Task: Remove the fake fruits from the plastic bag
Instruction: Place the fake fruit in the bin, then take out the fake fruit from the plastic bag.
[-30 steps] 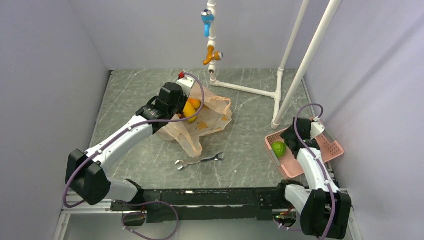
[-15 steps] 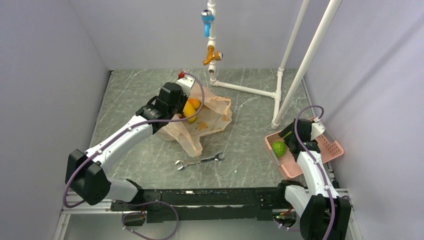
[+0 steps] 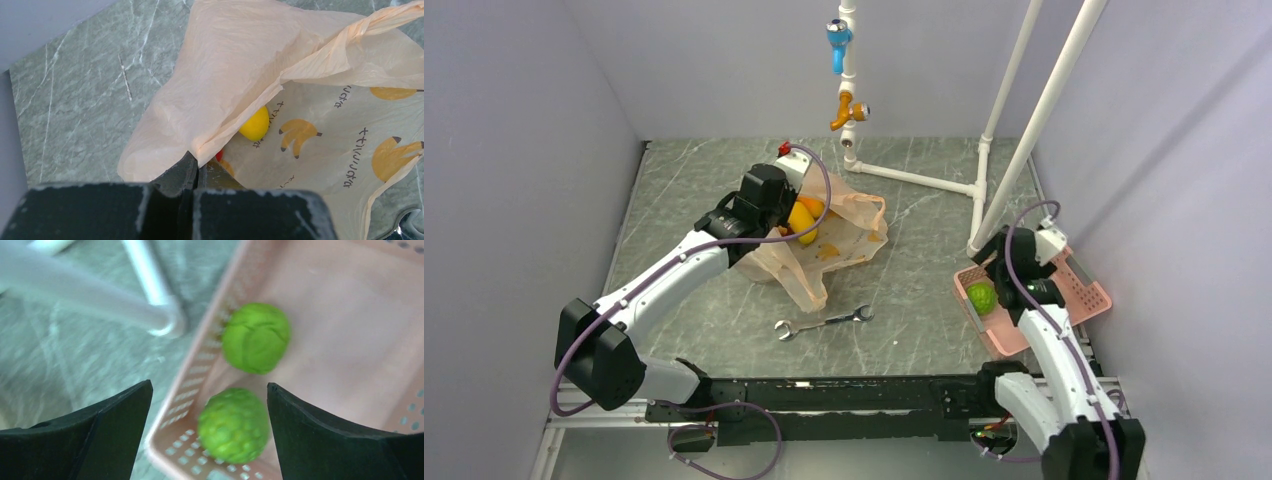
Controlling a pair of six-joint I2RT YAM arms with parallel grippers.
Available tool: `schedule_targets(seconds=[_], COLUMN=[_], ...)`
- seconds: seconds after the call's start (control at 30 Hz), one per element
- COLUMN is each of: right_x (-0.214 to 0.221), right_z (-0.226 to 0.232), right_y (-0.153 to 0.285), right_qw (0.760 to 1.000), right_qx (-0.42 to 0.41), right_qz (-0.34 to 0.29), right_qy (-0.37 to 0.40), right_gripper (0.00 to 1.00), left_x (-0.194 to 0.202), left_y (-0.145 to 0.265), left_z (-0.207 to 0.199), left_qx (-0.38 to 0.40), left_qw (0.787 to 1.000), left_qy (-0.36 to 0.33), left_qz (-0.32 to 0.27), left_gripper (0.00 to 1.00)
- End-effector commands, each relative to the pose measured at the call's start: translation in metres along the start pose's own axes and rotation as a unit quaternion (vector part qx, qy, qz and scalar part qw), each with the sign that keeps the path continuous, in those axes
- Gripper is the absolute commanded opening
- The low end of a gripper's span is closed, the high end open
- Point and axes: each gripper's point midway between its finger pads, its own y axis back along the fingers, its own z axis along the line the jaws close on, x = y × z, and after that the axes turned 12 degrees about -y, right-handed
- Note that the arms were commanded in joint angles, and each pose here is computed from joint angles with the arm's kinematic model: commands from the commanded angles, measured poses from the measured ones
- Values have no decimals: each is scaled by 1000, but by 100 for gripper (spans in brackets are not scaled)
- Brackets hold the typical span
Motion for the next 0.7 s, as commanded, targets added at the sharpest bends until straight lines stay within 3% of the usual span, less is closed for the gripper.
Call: schedule_targets(seconds=[0.0,0.13,0.23,0.3,0.37,0.47,0.57,0.67], right_x=[-19,-2,31,63,91,114,136,164], right_z=[49,96,134,160,186,212,232,259], right_y=[44,77,98,117,152,204,217,222], right_qw=[995,982,953,913,852,775,745,724], right_qx=[-59,-151,-252,-346,-465,-594,-632,-644], right_qz=[-56,-31,28,68,93,99,120,157], right_qy=[53,109,167,203,221,190,177,194], right_gripper=[87,89,89,88,81,80,78,69], left_x=[-23,-24,-27,-30,-35,-37,-34,-33], left_y=[7,10,17,23,31,39,40,38], left_z=[9,9,7,6,-4,-7,-5,-6], left_qx=[-6,-2,7,12,35,27,14,12], left_qw=[999,999,999,998,994,991,991,991], left_qy=[8,4,-4,-14,-38,-61,-69,-73], left_qz=[-31,-38,-53,-67,-91,-119,-114,-109], left_gripper=[0,0,0,0,0,0,0,0])
